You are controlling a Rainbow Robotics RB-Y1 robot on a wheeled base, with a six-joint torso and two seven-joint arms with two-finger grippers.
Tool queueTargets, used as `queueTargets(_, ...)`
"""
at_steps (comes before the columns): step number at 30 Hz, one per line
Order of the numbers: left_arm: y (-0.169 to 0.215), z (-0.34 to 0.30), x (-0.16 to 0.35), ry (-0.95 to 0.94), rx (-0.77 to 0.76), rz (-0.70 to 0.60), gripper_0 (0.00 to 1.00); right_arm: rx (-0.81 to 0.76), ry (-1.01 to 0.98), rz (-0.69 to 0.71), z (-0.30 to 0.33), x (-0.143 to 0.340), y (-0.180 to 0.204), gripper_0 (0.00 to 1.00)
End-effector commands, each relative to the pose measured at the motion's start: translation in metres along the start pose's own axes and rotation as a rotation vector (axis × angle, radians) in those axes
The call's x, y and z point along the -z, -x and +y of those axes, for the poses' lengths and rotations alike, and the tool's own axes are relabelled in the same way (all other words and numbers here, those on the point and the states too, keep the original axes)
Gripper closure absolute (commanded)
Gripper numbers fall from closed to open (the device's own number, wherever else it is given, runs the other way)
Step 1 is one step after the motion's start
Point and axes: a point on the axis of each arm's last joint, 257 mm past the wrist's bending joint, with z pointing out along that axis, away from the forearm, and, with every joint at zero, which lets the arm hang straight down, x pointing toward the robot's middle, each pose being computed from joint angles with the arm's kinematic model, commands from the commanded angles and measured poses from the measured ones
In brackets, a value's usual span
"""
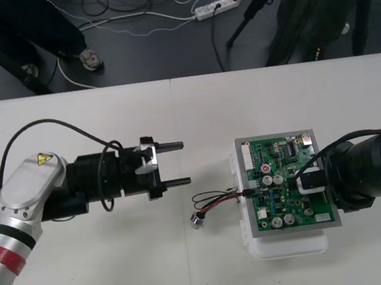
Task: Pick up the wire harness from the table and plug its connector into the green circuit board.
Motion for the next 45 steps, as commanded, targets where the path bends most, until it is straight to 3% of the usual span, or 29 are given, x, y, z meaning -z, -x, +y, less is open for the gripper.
queueTargets(1, 0.013, 0.023, 0.036, -0.008, -0.037, 0.034, 0.31, -0.012, -0.027, 0.021, -0.015, 0.022, -0.020, 0.00)
queueTargets(12, 0.024, 0.048, 0.084, 0.005, -0.066, 0.094, 0.31, -0.052, 0.019, -0.029, -0.019, 0.044, -0.048, 0.00)
queueTargets(23, 0.061, 0.068, 0.107, 0.021, 0.021, 0.062, 0.31, -0.118, -0.064, -0.192, -0.051, 0.093, -0.042, 0.00)
queueTargets(38, 0.096, 0.088, 0.156, 0.009, 0.019, 0.113, 0.31, -0.126, 0.024, -0.654, -0.038, 0.156, 0.049, 0.00)
queueTargets(45, 0.108, 0.092, 0.163, 0.005, 0.014, 0.111, 0.31, -0.101, 0.034, -0.772, -0.037, 0.176, 0.076, 0.00)
